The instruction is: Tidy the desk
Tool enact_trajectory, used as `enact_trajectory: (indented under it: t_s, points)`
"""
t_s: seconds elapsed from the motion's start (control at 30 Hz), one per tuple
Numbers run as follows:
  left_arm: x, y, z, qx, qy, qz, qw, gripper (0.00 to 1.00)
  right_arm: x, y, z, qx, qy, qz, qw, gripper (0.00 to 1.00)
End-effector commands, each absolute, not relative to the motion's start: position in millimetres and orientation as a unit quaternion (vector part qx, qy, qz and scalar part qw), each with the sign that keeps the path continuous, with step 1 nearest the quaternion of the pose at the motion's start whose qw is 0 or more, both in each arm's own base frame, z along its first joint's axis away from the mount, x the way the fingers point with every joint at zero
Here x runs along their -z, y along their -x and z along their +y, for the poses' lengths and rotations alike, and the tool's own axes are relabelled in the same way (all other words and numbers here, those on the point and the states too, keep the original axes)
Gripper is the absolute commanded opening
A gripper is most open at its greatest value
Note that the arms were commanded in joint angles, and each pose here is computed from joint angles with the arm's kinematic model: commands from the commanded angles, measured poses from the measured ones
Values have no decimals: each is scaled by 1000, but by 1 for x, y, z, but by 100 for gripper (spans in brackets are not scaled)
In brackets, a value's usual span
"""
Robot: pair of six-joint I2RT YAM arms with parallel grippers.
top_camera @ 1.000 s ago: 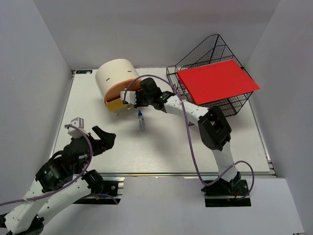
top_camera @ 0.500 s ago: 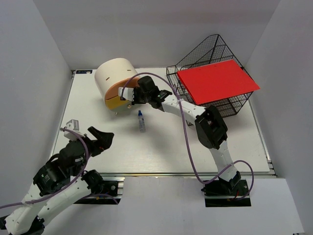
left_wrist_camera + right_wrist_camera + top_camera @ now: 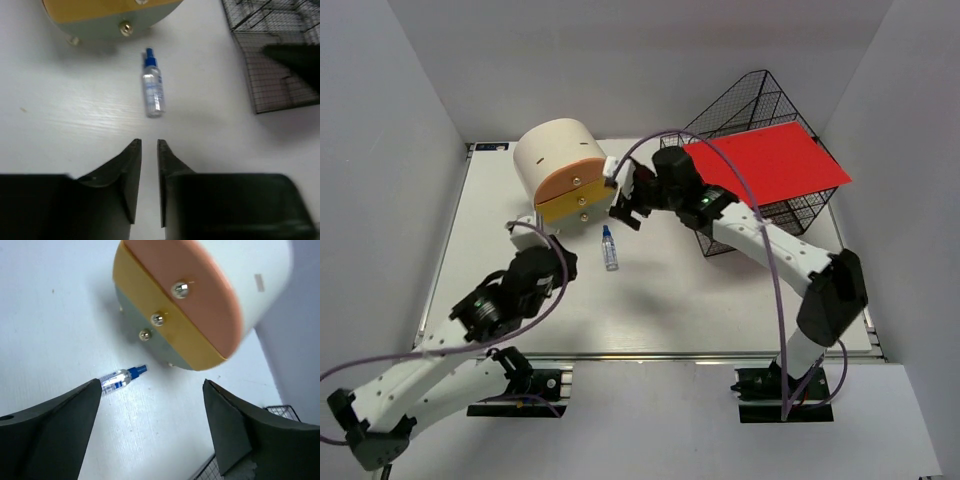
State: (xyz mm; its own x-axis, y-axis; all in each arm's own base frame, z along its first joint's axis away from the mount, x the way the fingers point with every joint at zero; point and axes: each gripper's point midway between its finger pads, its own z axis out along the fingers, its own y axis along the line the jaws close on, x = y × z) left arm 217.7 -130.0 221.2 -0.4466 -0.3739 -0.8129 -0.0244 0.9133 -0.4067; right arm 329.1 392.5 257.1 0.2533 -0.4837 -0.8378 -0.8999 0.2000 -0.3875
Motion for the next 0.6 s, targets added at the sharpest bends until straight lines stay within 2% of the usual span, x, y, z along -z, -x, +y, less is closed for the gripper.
enact_trajectory:
  t_s: [0.0, 0.03, 0.07, 0.1, 0.13, 0.17, 0.2, 0.23, 0.27, 0.3, 0.43, 0.57]
  points:
    - [-235, -250, -136, 97, 79, 831, 542, 24, -287, -334, 365, -254, 500, 641, 524, 89]
    - [-229, -255, -138, 74, 65, 838, 536, 18, -293, -331, 360, -266, 494, 642, 523, 87]
    - [-233, -264, -138, 54, 64, 840, 535, 16, -301, -324, 358, -286, 494, 635, 521, 73]
    - [-211, -272, -146, 20, 48, 859, 510, 16, -317, -318, 352, -294, 489, 625, 532, 61]
    - [-205, -277, -147, 5, 47, 866, 498, 17, -319, -316, 346, -302, 477, 630, 533, 43]
    - [-198, -282, -150, 1, 50, 871, 488, 20, -325, -312, 343, -310, 474, 625, 538, 19]
    - [-185, -288, -159, -8, 45, 880, 473, 28, -337, -311, 337, -312, 466, 618, 551, 12]
    - [-183, -296, -165, 2, 52, 878, 475, 50, -340, -309, 335, -319, 458, 622, 549, 7]
    - [-177, -299, -172, 11, 52, 881, 470, 57, -343, -309, 333, -325, 450, 625, 548, 5]
    - [-167, -310, -176, 10, 57, 881, 470, 59, -348, -308, 332, -334, 445, 622, 551, 6]
    - [-150, -336, -181, -26, 42, 880, 473, 61, -352, -304, 326, -372, 430, 622, 539, 8]
    - [-139, -359, -175, -113, 15, 873, 475, 60, -350, -300, 325, -390, 433, 616, 530, 10]
